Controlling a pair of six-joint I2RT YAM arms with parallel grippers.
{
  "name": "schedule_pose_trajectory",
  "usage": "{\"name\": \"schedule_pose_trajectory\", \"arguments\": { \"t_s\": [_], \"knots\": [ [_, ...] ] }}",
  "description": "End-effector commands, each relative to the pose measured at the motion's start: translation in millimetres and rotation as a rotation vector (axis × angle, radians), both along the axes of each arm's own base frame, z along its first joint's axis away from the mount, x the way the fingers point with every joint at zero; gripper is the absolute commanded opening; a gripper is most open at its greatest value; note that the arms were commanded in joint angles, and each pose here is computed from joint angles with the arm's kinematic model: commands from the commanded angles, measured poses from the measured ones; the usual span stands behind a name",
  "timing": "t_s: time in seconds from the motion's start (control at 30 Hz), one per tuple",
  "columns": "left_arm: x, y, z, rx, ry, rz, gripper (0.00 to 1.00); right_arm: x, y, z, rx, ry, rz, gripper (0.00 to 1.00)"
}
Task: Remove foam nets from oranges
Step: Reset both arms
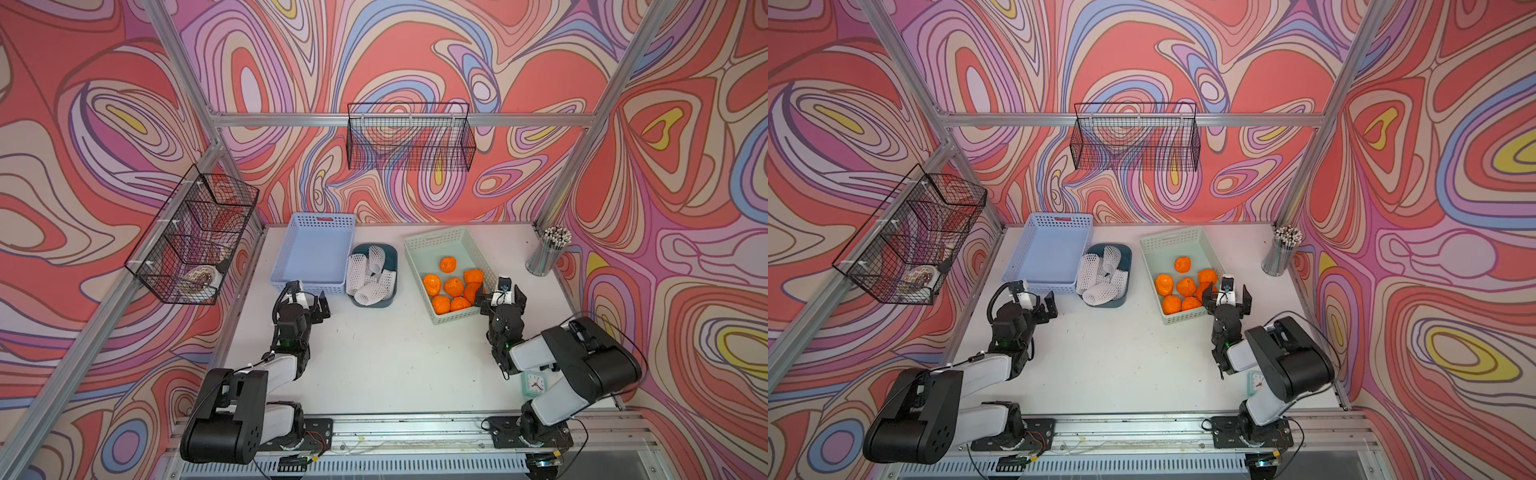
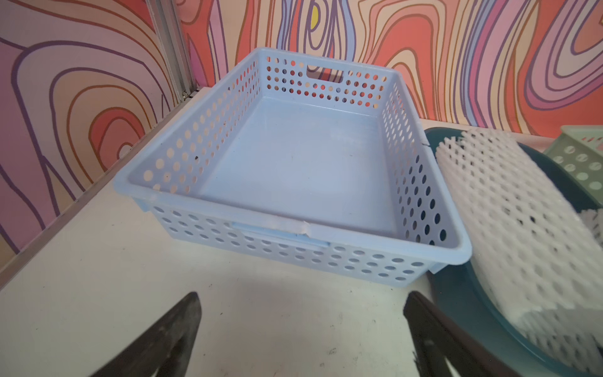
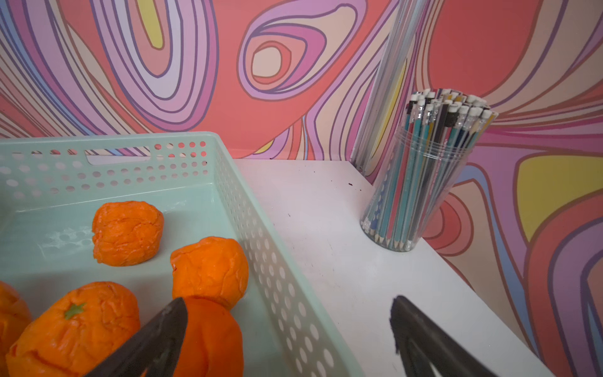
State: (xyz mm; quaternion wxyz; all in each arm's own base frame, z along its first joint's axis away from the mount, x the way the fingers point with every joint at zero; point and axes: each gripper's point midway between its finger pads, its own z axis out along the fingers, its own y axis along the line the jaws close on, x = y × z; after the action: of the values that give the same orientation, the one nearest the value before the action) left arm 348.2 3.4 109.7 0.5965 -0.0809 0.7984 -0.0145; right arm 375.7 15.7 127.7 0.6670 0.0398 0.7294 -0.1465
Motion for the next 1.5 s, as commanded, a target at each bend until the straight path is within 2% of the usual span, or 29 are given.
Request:
{"name": "schedule_pose_trajectory", "arguments": {
  "t_s": [0.0, 0.13, 0.23, 0.37, 0.43, 0.5, 0.67, 0.8, 1.47],
  "knots": [
    [-1.0, -3.0, 14.8, -0.01, -0.072, -0.028, 1.0, 1.4, -5.5, 9.7, -0.018, -0.07, -0.006, 0.98],
    [-0.9, -0.6, 14.8, 0.044, -0.034, -0.027, 1.0, 13.1, -9.7, 0.9, 0.016, -0.013, 0.012, 0.98],
    [-9.0, 15.2, 25.0, 0.098, -0.112, 0.055, 1.0, 15.8, -21.6, -1.5, 0.063, -0.003, -0.007, 0.98],
    [10.0, 8.2, 12.2, 0.148, -0.071, 0.004, 1.0, 23.3, -28.0, -7.0, 0.098, 0.038, -0.006, 0.98],
    [17.3, 13.2, 7.0, 0.151, -0.079, 0.033, 1.0, 27.6, -31.9, -9.9, 0.118, 0.057, -0.009, 0.98],
    [25.9, 7.0, -4.6, 0.153, -0.041, -0.007, 1.0, 33.2, -35.7, -13.1, 0.139, 0.083, -0.006, 0.98],
    [42.0, 10.6, -19.6, 0.144, 0.08, -0.003, 1.0, 45.8, -40.1, -24.4, 0.173, 0.154, 0.009, 0.98],
    [44.4, 12.9, -21.3, 0.126, 0.093, -0.005, 1.0, 44.7, -48.3, -29.2, 0.185, 0.131, -0.03, 0.98],
    [44.4, 12.9, -20.4, 0.128, 0.079, -0.003, 1.0, 44.8, -48.7, -30.7, 0.183, 0.141, -0.032, 0.98]
  ]
}}
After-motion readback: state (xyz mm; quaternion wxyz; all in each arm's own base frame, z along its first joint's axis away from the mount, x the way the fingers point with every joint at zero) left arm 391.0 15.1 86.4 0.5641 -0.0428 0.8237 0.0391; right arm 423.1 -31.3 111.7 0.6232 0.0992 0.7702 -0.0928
